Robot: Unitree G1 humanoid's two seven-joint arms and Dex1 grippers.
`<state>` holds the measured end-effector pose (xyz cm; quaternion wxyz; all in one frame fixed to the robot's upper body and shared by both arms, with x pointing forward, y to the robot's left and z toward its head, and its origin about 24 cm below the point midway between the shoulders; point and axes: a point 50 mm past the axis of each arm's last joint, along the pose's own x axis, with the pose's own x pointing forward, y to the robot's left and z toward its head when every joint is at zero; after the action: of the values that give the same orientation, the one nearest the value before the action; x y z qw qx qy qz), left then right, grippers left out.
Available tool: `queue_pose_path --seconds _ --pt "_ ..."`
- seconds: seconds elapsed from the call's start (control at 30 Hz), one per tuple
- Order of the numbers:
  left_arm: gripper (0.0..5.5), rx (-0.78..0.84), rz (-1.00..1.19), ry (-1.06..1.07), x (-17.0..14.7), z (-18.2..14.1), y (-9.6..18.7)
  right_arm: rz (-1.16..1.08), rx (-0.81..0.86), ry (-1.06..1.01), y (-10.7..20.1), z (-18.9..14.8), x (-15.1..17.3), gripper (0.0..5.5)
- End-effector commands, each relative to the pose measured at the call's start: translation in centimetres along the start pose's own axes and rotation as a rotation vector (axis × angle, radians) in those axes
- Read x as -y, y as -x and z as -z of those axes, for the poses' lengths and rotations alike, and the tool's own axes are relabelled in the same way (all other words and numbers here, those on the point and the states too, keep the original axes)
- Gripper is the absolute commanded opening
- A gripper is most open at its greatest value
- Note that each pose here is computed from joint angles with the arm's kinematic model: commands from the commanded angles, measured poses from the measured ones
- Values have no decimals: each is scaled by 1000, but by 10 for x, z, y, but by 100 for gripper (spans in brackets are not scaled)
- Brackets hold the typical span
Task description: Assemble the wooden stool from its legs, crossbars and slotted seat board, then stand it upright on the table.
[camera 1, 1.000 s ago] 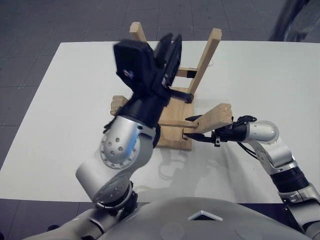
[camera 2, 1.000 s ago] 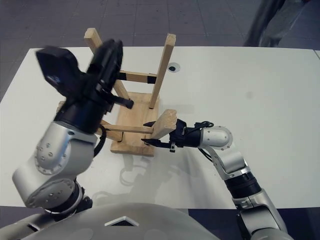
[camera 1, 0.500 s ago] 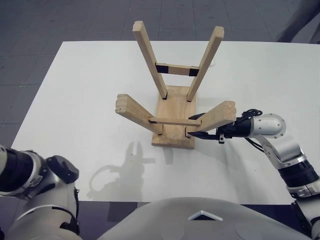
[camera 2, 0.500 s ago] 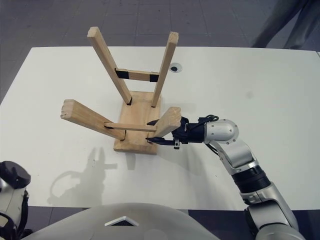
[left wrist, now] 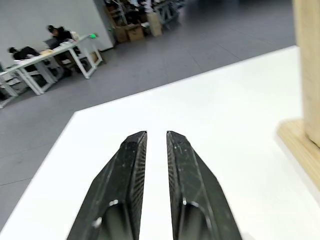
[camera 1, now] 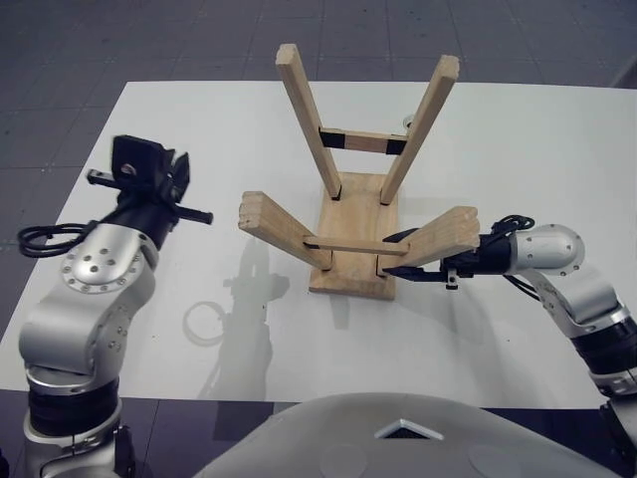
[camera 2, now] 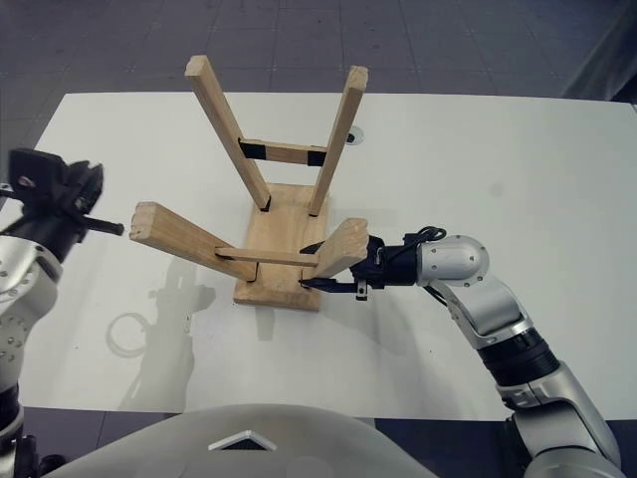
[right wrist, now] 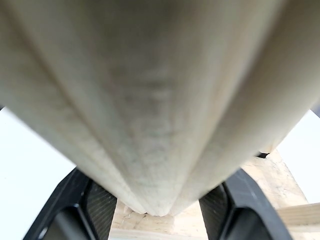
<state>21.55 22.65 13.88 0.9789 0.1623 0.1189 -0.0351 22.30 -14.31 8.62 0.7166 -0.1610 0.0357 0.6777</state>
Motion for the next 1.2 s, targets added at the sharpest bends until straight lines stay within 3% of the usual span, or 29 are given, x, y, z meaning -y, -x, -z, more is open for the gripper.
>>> queue_pose_path --seconds 0.03,0.3,0.57,0.6,1.03,1.2 --pt "72 -50 178 3 41 24 -1 -144 -436 -305 30 66 -37 203" --pt "72 -124 474 58 73 48 5 -157 -356 -263 45 37 -27 203" --pt "72 -116 490 51 77 51 5 -140 -296 -254 46 23 -26 203" --pt "70 -114 488 49 77 51 6 -143 -298 -265 44 25 -27 240" --pt "70 -112 480 52 77 51 11 -62 -354 -228 47 33 -24 472" --pt "70 -117 492 66 83 50 20 162 -394 -147 61 28 -13 548"
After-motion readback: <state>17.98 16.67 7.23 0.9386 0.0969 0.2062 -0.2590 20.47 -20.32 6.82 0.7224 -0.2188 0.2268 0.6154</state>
